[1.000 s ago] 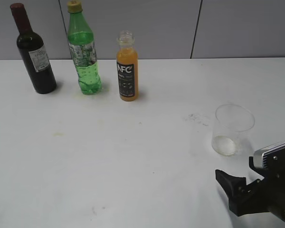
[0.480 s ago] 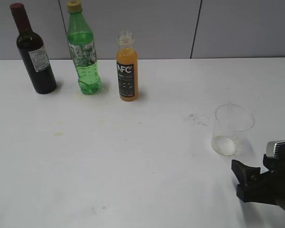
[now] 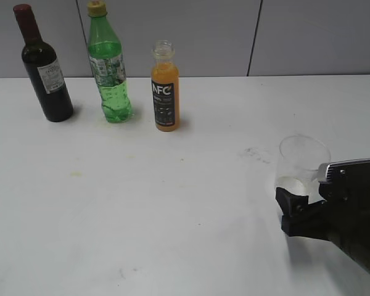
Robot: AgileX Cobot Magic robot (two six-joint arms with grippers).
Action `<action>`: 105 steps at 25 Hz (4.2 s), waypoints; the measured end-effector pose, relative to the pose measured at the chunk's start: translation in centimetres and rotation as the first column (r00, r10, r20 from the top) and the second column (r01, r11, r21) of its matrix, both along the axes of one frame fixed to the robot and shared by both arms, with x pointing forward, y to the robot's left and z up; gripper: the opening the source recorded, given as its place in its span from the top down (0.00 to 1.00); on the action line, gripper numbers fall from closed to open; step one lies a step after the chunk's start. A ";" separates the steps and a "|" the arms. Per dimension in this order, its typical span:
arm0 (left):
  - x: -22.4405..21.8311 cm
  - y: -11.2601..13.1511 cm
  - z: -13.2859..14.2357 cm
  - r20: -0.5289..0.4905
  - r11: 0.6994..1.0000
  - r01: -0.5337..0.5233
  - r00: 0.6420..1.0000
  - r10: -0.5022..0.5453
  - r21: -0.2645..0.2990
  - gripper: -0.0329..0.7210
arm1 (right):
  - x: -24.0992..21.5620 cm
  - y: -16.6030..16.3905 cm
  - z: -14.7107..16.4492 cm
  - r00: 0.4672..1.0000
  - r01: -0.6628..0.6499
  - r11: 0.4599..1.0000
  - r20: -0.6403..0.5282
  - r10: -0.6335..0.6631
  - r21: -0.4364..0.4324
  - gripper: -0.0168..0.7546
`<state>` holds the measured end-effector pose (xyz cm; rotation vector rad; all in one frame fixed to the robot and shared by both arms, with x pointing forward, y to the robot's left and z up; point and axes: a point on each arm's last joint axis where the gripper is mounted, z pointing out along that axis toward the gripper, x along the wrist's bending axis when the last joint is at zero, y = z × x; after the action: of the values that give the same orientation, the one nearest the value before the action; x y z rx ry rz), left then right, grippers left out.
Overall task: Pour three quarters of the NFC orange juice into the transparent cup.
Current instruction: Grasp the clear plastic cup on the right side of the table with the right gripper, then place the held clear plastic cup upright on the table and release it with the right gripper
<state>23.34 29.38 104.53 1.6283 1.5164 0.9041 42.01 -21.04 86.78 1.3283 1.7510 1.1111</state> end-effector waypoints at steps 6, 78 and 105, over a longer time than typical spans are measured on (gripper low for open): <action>0.0 0.0 0.0 0.000 1.000 0.000 1.000 0.000 0.000 0.18 | 1.0 0.4 -1.6 0.999 0.025 0.999 -0.037 -0.026 -0.027 0.14; 0.0 0.0 0.0 0.000 1.000 0.000 1.000 0.000 0.000 0.18 | 9.8 15.7 1.4 0.534 -0.822 0.565 0.249 0.808 -0.070 0.28; 0.0 0.0 0.0 0.000 1.000 0.000 1.000 0.000 0.000 0.18 | 8.9 20.1 -2.9 0.255 -0.961 0.245 -0.078 0.964 -0.126 0.28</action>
<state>23.34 29.38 104.53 1.6283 1.5164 0.9041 50.86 -0.94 83.88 -0.1088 2.6501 1.5058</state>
